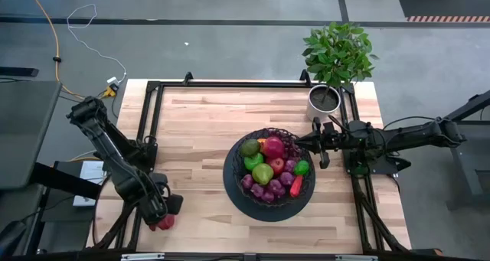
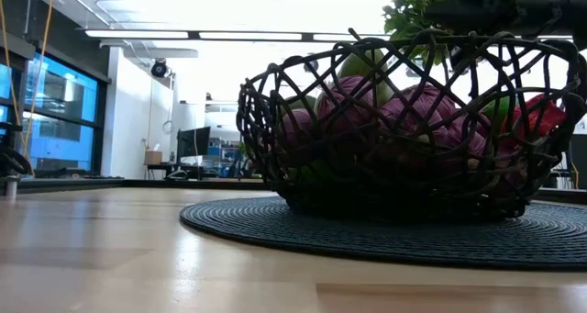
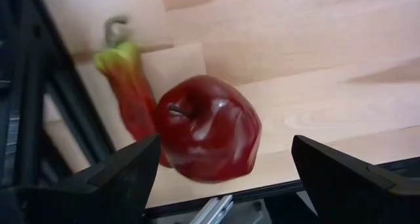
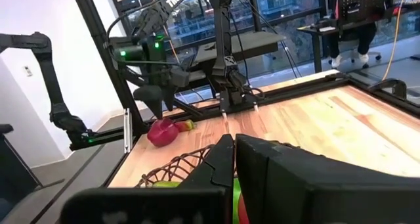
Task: Build produce basket
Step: Put the red apple into the basket
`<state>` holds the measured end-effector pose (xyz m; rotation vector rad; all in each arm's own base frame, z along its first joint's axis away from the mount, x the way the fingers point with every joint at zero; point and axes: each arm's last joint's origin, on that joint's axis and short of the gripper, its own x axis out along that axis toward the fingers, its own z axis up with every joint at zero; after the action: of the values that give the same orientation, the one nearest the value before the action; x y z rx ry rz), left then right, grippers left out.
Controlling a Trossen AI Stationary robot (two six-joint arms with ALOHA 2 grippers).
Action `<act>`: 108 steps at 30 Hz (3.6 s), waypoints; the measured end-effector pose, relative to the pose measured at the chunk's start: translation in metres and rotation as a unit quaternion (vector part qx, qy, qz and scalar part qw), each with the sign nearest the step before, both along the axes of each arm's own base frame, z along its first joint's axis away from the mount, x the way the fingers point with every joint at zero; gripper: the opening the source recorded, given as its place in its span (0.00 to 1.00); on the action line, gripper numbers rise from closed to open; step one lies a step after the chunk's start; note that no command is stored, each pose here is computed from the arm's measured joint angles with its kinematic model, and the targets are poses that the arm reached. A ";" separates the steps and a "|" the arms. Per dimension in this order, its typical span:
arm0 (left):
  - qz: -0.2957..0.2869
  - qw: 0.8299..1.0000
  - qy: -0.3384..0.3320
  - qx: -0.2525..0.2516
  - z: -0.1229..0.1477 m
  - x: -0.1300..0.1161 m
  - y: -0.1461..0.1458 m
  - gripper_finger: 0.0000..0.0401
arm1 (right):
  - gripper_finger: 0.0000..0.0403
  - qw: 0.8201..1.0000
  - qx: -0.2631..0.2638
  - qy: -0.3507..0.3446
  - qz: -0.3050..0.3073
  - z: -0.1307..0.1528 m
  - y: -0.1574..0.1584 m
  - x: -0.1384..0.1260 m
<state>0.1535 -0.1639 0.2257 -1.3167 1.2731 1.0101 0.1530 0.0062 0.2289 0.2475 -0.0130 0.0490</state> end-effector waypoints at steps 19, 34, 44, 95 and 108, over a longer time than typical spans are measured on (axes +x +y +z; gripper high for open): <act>-0.020 0.999 0.003 -0.040 -0.013 -0.005 -0.015 0.83 | 0.00 1.000 0.002 0.020 0.000 -0.004 0.000 0.000; -0.033 0.999 -0.026 -0.022 -0.013 -0.003 -0.014 0.85 | 0.00 1.000 0.002 0.022 0.000 -0.004 0.000 0.000; -0.049 0.998 -0.040 -0.008 -0.013 -0.003 -0.014 0.99 | 0.00 1.000 0.002 0.022 0.000 -0.004 0.000 0.000; -0.050 0.998 0.020 0.018 -0.049 0.009 -0.029 0.96 | 0.00 1.000 0.008 0.028 0.000 -0.005 0.000 0.000; -0.049 0.998 0.020 0.019 -0.049 0.009 -0.029 0.87 | 0.00 1.000 0.012 0.028 0.000 -0.005 0.000 0.000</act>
<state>0.1630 -0.1931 0.1763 -1.1978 1.3298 0.9909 0.1530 0.0062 0.2236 0.2719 0.0418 0.0418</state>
